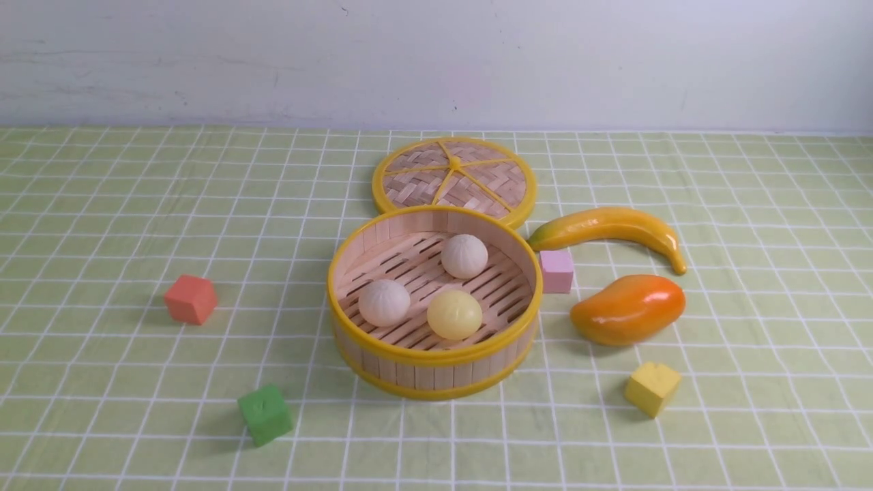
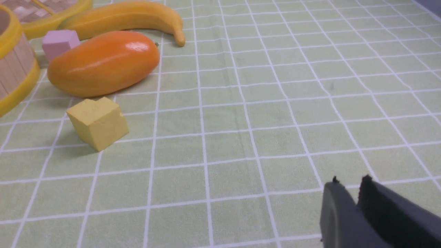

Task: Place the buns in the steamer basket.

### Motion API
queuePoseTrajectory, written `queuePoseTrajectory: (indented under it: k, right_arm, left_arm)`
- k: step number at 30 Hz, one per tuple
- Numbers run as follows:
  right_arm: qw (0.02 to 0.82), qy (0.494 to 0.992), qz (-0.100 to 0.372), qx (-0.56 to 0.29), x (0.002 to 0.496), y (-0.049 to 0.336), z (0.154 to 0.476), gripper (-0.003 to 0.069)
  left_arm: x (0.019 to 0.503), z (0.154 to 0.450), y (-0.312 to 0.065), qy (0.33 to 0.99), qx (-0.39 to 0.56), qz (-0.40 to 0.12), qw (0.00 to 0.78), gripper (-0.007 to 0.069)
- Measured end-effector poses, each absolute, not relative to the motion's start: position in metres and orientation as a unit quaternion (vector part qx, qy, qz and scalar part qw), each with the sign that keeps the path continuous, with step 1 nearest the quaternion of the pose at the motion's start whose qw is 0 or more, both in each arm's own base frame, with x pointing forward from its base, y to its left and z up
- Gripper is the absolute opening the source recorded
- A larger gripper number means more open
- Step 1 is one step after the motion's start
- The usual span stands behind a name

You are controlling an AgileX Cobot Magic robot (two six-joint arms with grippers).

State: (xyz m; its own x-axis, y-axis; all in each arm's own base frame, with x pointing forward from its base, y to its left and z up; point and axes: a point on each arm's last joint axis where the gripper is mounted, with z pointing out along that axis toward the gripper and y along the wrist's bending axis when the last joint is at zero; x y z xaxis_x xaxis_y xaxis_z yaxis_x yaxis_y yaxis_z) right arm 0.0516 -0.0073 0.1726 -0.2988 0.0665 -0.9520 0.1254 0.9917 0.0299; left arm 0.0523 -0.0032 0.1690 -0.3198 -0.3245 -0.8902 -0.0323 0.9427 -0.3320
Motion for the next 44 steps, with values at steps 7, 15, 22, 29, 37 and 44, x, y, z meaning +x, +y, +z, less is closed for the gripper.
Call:
queuePoseTrajectory:
  k: [7,15,22,29,37,44]
  right_arm:
    - [0.589,0.805,-0.025,0.06,0.0516,-0.0073,0.1726,0.0106]
    - [0.589,0.805,-0.025,0.06,0.0517,-0.0073,0.1727,0.0118]
    - [0.589,0.805,-0.025,0.06,0.0517,-0.0073,0.1727,0.0127]
    - [0.589,0.805,-0.025,0.06,0.0517,-0.0073,0.1727,0.0134]
    - [0.589,0.805,-0.025,0.06,0.0517,-0.0073,0.1727,0.014]
    - [0.589,0.805,-0.025,0.06,0.0517,-0.0073,0.1727,0.0149]
  left_arm:
    - [0.0523,0.169,-0.0032,0.802,-0.111,-0.128,0.572,0.0238]
    - [0.0523,0.169,-0.0032,0.802,-0.111,-0.128,0.572,0.0238]
    - [0.0523,0.169,-0.0032,0.802,-0.111,-0.128,0.572,0.0238]
    - [0.0523,0.169,-0.0032,0.802,-0.111,-0.128,0.572,0.0238]
    - [0.0523,0.169,-0.0032,0.803,-0.111,-0.127,0.572,0.0238]
    - [0.0523,0.169,-0.0032,0.803,-0.111,-0.127,0.572,0.0238]
